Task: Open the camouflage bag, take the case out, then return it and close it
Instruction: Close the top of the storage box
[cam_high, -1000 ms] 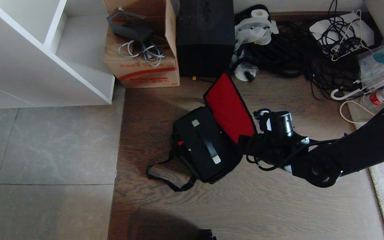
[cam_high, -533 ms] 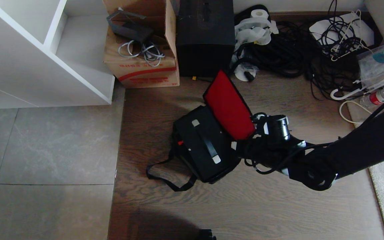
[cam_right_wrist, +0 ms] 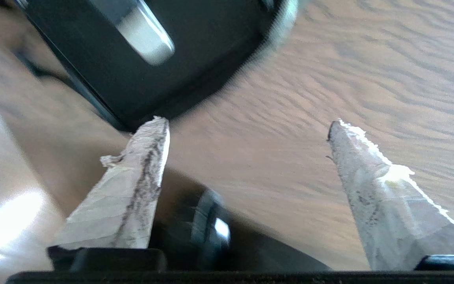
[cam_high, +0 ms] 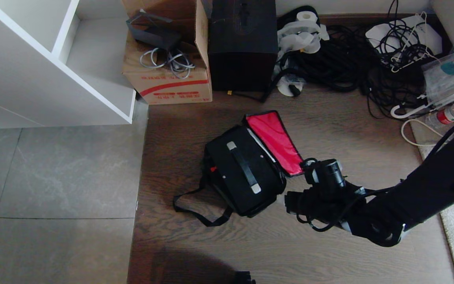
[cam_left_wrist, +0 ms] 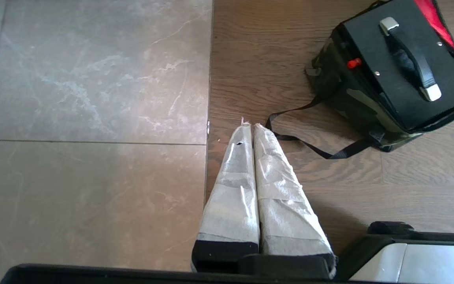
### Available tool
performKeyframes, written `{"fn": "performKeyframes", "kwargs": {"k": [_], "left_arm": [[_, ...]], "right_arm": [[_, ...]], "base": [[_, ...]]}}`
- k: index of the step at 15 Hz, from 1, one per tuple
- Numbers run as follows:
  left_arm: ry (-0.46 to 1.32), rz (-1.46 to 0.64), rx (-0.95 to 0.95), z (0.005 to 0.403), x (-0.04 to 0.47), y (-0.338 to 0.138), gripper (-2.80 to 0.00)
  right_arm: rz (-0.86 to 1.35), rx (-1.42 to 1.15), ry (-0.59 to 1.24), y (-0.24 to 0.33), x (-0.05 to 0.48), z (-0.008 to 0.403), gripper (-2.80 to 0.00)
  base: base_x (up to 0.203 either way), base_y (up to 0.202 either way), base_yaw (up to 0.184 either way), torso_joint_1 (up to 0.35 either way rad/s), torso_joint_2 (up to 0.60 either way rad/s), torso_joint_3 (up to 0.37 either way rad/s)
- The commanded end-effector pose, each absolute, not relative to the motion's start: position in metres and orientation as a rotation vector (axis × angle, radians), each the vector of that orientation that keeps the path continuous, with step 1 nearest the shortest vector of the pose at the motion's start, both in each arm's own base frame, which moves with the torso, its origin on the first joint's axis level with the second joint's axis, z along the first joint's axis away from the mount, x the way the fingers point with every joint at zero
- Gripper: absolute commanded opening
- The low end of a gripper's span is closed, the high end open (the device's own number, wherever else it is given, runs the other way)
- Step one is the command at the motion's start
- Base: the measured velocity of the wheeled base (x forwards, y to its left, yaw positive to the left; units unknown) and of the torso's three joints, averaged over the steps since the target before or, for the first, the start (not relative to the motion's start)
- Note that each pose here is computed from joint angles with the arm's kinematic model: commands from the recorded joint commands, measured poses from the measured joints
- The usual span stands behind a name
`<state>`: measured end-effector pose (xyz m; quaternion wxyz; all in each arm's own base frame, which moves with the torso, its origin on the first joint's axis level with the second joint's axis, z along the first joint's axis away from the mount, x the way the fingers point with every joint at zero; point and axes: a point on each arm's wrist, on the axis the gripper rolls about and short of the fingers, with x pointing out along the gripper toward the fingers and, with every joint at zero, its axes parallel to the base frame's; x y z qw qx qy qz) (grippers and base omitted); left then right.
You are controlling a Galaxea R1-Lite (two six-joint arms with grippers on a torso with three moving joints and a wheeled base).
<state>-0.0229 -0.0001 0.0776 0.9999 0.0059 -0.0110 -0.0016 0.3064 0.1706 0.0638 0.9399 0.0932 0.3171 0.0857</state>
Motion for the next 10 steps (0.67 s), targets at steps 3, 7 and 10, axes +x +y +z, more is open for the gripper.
{"fn": "performKeyframes", "kwargs": {"k": [3,7,10], "left_arm": [[-0.014,-0.003,0.012,0.075,-0.022,0.0,-2.8],[-0.014,-0.003,0.012,0.075,-0.022,0.0,-2.8],[-0.014,-0.003,0.012,0.075,-0.022,0.0,-2.8]], "right_arm": [[0.128,0.35,0.656,0.19,0.333,0.046,0.0],[0.099,0.358,0.624,0.2,0.354,0.036,0.0],[0.073,0.35,0.616,0.205,0.364,0.026,0.0]], "base": [[0.0,0.0,0.0,0.0,0.0,0.0],[0.0,0.0,0.0,0.0,0.0,0.0],[0.0,0.0,0.0,0.0,0.0,0.0]]}}
